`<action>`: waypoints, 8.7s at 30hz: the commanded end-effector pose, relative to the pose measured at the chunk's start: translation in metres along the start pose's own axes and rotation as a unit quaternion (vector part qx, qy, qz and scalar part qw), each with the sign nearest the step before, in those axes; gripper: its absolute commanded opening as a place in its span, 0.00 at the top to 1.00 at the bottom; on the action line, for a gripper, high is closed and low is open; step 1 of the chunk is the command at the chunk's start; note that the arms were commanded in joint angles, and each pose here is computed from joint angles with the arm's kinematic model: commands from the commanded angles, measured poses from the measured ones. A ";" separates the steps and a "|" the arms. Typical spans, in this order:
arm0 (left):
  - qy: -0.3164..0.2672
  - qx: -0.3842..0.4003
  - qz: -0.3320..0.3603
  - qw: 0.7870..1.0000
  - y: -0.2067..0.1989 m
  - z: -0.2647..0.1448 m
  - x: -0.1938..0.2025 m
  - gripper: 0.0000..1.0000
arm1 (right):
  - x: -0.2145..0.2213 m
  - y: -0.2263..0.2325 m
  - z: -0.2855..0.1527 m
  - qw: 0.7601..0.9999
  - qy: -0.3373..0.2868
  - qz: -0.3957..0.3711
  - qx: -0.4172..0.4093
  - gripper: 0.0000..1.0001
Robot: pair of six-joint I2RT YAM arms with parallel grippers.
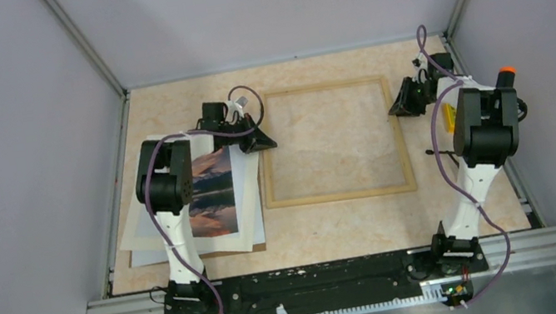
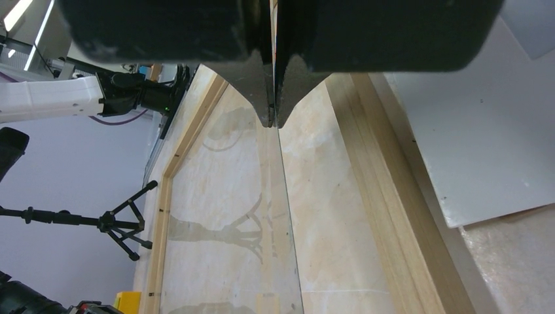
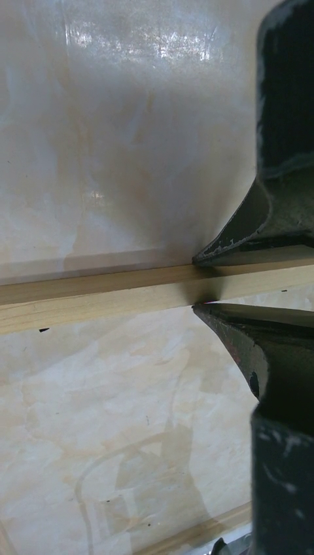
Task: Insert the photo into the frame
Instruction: Place the photo frame item in the photo frame, then adjust the photo frame item at the center of the board.
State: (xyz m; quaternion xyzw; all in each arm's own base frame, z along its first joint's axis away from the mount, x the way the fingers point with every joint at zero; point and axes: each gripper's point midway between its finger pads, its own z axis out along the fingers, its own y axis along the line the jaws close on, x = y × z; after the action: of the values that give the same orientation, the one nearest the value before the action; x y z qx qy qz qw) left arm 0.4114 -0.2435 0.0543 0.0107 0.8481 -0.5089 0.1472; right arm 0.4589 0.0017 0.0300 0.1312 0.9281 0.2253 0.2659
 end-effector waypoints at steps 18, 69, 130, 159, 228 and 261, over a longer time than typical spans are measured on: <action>0.019 -0.023 0.025 0.999 -0.005 0.008 -0.002 0.98 | -0.014 0.022 -0.005 0.999 -0.019 -0.016 -0.045 0.63; -0.010 -0.319 0.104 0.942 -0.026 -0.010 -0.011 0.22 | -0.013 0.024 -0.005 0.998 -0.015 -0.025 -0.052 0.63; -0.059 -0.194 0.046 0.978 0.008 -0.022 -0.045 0.18 | -0.126 0.220 0.078 0.980 -0.157 -0.093 -0.083 0.42; -0.059 -0.258 0.001 0.964 0.046 -0.024 -0.036 0.51 | -0.074 0.200 0.113 0.990 -0.085 -0.098 -0.056 0.50; -0.052 -0.236 -0.027 0.970 0.048 -0.017 -0.024 0.63 | -0.078 0.216 0.112 0.987 -0.082 -0.130 -0.056 0.47; -0.039 -0.253 -0.038 0.966 0.062 -0.011 -0.015 0.67 | -0.057 0.201 0.092 0.987 -0.067 -0.142 -0.028 0.46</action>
State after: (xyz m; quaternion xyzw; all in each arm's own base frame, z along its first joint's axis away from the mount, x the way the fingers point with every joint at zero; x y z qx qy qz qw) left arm 0.4456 -0.2033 0.0346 -0.0767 0.9314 -0.3039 0.1853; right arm 0.5857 0.1821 0.0592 0.0216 0.9150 0.2065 0.3458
